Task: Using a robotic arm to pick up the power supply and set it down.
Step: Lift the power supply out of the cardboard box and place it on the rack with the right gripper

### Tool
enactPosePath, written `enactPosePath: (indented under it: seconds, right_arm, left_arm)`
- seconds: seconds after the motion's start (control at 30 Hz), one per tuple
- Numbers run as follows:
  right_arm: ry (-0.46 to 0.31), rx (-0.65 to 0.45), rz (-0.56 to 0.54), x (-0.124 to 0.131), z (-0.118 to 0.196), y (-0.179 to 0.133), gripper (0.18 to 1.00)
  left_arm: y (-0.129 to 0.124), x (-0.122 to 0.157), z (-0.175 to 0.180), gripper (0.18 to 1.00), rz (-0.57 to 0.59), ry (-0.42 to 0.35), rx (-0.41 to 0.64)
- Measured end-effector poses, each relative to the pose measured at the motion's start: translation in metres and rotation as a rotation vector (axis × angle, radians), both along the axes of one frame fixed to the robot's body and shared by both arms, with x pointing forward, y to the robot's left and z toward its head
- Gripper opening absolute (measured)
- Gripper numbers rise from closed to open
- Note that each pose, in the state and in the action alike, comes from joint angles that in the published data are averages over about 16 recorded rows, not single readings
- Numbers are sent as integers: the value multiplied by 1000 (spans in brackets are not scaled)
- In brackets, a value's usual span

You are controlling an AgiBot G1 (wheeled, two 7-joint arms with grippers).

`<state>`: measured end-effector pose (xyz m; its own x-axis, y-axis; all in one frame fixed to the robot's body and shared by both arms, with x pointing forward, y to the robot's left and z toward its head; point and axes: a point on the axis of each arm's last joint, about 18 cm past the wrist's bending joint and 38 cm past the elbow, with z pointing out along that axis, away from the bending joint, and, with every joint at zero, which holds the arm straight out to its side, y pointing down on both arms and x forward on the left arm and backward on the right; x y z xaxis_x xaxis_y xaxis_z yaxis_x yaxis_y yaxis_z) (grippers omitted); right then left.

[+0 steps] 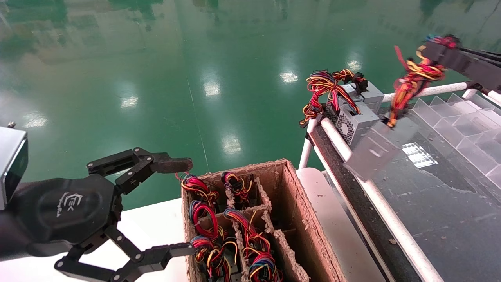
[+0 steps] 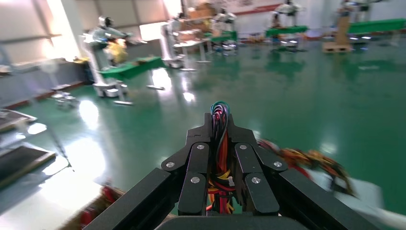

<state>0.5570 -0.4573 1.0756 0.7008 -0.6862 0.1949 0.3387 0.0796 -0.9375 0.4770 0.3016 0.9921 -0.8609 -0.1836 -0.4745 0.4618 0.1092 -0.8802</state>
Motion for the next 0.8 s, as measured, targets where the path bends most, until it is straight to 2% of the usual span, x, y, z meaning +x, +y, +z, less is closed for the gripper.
enactPosePath:
  seconds: [0.4, 0.8]
  right_arm:
    - [78, 40, -282, 28, -11, -56, 235]
    - [124, 32, -448, 59, -16, -69, 232]
  left_arm:
    - [0, 0, 0, 1001, 0, 0, 0]
    - [0, 0, 0, 1001, 0, 0, 0]
